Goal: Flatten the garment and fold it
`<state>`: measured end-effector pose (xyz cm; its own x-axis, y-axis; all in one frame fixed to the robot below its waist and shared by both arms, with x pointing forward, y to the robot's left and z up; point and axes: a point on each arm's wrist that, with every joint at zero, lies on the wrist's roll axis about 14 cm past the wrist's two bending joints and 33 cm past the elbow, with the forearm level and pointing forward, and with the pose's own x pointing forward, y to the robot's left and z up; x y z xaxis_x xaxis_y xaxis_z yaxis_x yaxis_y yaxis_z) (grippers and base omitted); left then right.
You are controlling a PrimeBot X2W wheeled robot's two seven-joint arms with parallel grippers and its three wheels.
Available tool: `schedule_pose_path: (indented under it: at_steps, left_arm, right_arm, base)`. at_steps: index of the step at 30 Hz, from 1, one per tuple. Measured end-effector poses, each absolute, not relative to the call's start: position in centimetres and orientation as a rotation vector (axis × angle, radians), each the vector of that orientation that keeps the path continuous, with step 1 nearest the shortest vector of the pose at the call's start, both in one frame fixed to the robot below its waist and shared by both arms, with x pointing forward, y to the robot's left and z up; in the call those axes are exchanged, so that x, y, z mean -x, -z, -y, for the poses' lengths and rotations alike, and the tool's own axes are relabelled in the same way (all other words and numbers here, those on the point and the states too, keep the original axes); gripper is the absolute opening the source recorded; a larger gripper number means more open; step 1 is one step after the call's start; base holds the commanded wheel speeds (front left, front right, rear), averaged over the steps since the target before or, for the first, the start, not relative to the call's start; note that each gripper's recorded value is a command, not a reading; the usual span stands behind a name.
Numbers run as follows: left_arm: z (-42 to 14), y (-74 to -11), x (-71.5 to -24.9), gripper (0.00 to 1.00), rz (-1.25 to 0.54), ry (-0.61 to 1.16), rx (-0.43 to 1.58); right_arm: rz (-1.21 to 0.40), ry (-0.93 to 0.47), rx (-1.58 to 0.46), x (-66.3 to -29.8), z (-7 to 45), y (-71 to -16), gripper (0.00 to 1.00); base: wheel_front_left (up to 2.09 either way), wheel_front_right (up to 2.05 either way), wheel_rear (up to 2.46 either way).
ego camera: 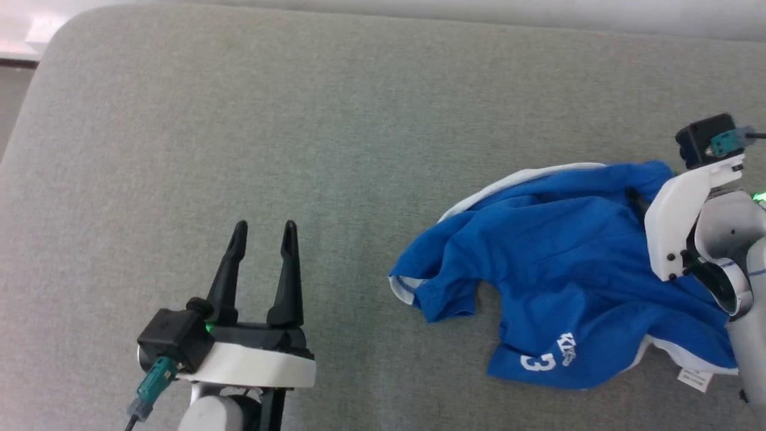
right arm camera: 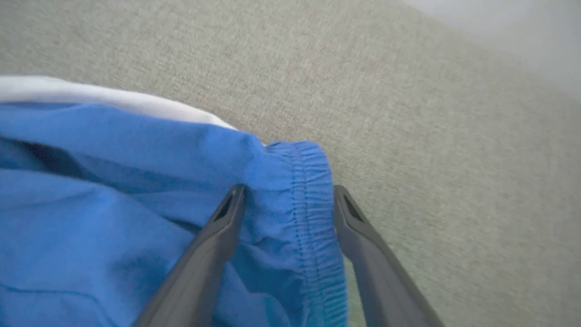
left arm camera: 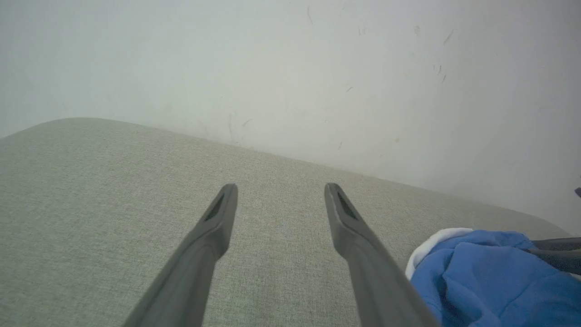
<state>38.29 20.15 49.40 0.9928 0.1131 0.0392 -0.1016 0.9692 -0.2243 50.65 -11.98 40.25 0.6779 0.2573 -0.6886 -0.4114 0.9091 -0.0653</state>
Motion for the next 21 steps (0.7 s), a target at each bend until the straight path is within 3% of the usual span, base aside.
schedule_pose_path:
  at_steps: [4,5,6,7,13,18,21]
  left_arm:
    - [-20.7,-48.9,-38.1,1.00,0.036,-0.123,0.216]
    - [-20.8,-48.9,-38.0,1.00,0.033,-0.127,0.214]
    - [-20.9,-48.8,-37.9,1.00,0.030,-0.132,0.212]
    - [-21.0,-48.7,-37.8,1.00,0.029,-0.135,0.212]
    - [-20.8,-48.9,-37.9,1.00,0.033,-0.128,0.216]
    - [-20.5,-48.6,-38.4,1.00,0.026,-0.119,0.215]
    - [-20.4,-48.4,-38.8,1.00,0.022,-0.114,0.218]
  right_arm:
    - [-0.872,-0.406,0.241,-50.2,11.4,-37.2,1.00]
    - [-0.882,-0.411,0.238,-50.5,11.2,-37.2,0.44]
    - [-0.879,-0.418,0.236,-50.7,11.0,-37.2,0.14]
    - [-0.871,-0.425,0.239,-50.9,10.8,-37.2,0.00]
    - [-0.694,-0.383,0.255,-53.5,11.5,-39.4,0.00]
    - [-0.512,-0.239,0.277,-57.9,15.2,-42.6,0.00]
    - [-0.484,-0.156,0.315,-58.8,17.7,-42.5,0.00]
  base:
    - [0.00,0.00,0.00]
    - [0.00,0.00,0.00]
    - [0.00,0.00,0.00]
    - [0.00,0.00,0.00]
    - [0.00,0.00,0.00]
    - [0.00,0.00,0.00]
    - [0.00,0.00,0.00]
